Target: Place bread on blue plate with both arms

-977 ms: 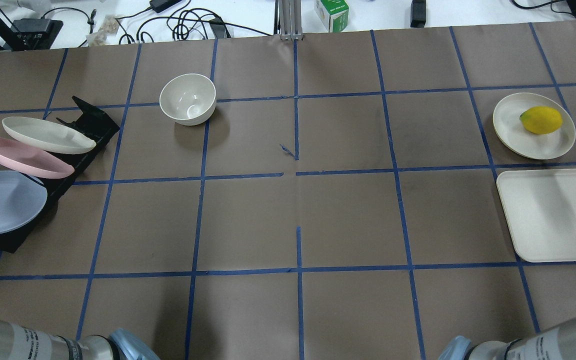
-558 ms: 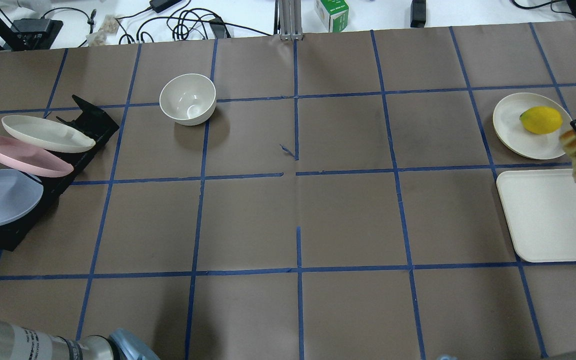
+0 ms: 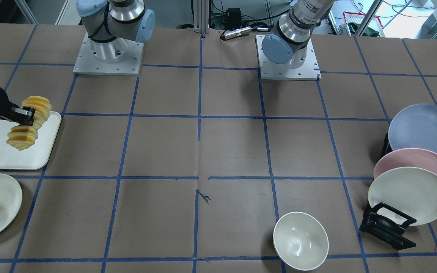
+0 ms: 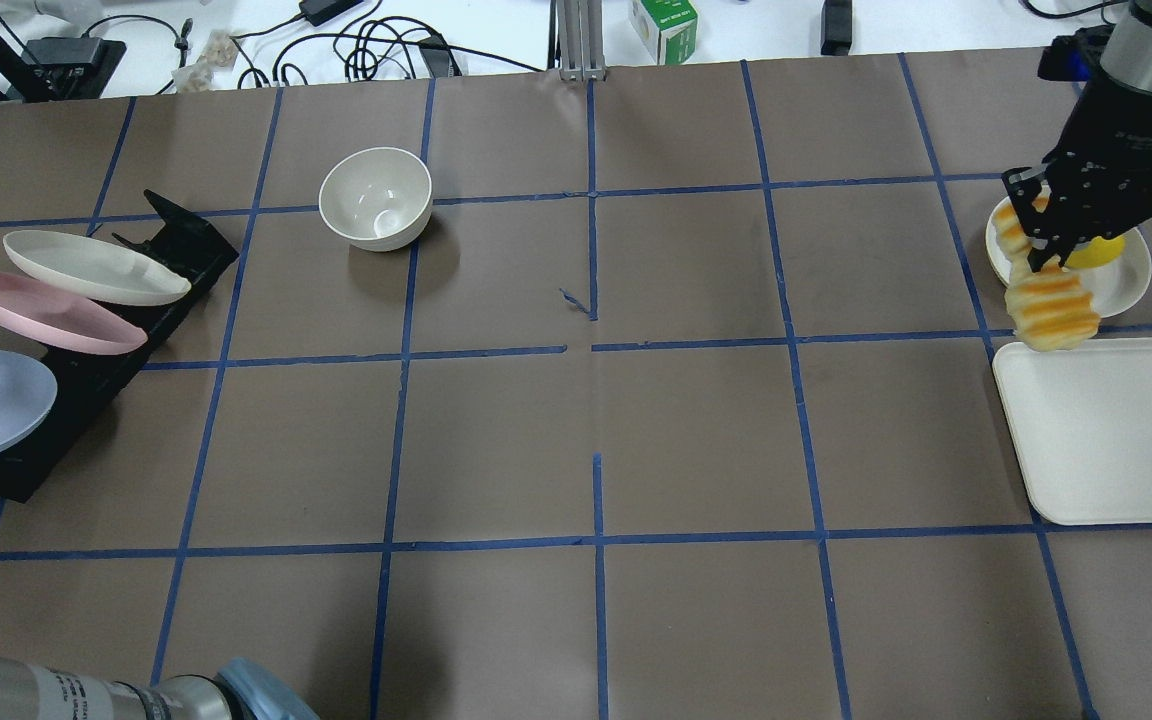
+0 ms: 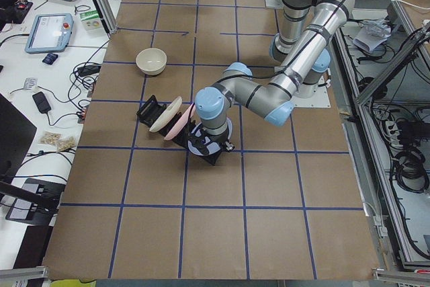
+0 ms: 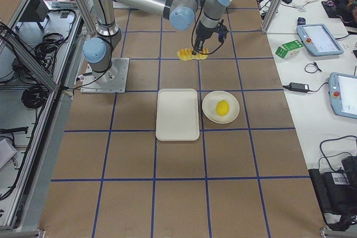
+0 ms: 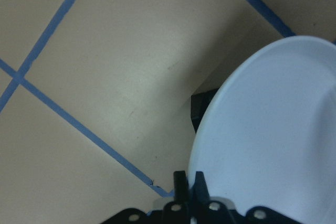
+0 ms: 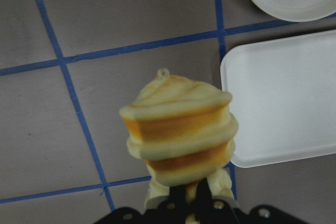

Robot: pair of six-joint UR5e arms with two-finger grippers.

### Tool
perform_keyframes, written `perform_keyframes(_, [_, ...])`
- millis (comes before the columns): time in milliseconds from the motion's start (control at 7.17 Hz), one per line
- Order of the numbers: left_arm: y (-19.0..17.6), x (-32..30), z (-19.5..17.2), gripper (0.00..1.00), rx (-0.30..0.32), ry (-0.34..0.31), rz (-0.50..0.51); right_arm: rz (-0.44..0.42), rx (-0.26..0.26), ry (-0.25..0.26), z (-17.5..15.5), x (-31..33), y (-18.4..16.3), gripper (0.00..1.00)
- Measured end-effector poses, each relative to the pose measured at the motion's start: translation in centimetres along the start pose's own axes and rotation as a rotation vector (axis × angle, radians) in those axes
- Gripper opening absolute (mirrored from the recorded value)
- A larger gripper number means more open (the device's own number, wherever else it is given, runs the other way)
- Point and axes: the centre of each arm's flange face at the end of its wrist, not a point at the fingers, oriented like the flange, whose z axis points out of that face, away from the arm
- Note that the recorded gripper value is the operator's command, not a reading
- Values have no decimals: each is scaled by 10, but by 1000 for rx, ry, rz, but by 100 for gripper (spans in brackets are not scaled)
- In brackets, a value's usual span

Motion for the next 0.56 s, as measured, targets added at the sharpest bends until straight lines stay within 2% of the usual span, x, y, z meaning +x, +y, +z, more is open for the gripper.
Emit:
perform_keyframes(279, [38, -4, -58, 0, -35, -20, 56, 21, 8, -30, -7, -37, 5, 0])
perform_keyframes(558, [96, 21, -96, 0, -108, 27, 49, 88, 30, -20, -18, -92, 11, 0])
